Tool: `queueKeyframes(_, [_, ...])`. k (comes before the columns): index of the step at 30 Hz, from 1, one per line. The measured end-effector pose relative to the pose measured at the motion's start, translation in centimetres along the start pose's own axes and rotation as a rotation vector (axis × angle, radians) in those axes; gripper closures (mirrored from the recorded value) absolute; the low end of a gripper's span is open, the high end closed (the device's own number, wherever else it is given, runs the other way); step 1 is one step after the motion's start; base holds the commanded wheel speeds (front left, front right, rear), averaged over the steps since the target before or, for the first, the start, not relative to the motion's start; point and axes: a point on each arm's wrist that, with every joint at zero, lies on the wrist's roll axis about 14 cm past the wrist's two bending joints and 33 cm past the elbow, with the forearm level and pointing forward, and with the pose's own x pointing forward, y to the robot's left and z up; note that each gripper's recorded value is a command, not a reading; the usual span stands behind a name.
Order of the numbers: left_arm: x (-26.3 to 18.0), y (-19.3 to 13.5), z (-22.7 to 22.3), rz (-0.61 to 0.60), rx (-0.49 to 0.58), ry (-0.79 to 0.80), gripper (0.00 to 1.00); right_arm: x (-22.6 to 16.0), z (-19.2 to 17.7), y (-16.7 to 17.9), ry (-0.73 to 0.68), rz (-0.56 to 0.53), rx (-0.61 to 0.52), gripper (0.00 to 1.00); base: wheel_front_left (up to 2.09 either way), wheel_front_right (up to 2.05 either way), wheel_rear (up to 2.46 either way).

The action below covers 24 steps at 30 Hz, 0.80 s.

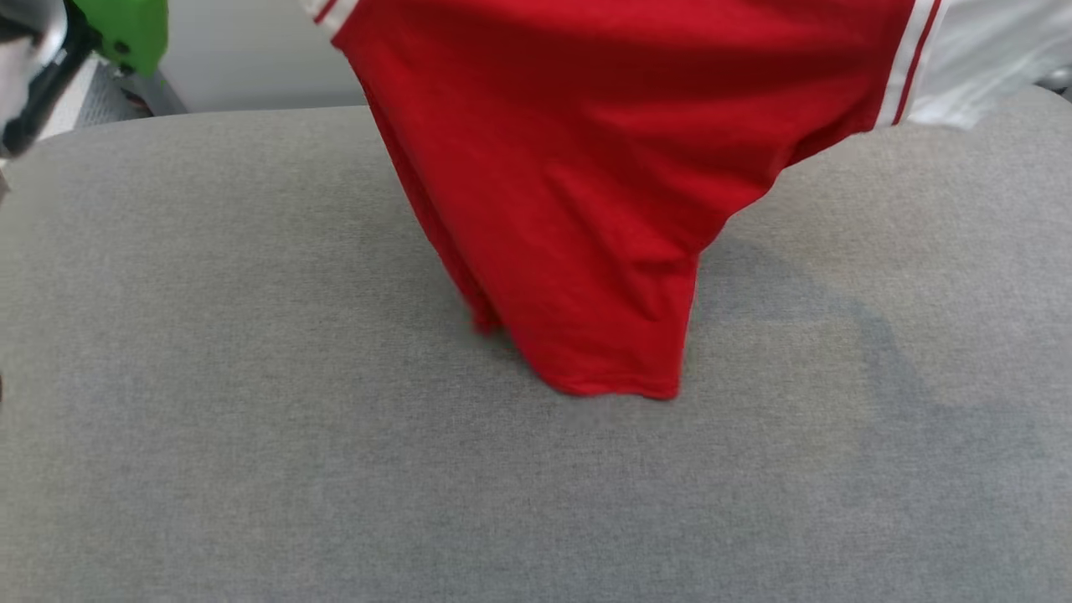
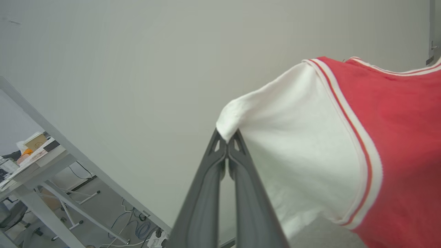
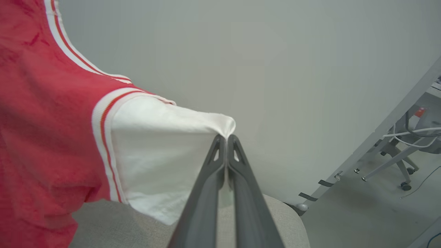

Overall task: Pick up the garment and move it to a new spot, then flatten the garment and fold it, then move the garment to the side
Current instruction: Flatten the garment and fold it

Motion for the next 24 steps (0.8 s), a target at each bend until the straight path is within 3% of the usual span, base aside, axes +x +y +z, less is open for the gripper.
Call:
queueKeyframes(9, [2.2,2.0,3.0,0.049,0.010,-0.077,1.00,4.4,4.6,-0.9,-0.060,-0.008,-0.043,1.00,0.00,0.00,0.00])
queueKeyframes(24, [11.0,6.6,2.2,0.196,-0.011,-0.208,1.00,15.4,7.3,-4.8,-0.127,-0.112,-0.129,1.00,0.00,0.00,0.00])
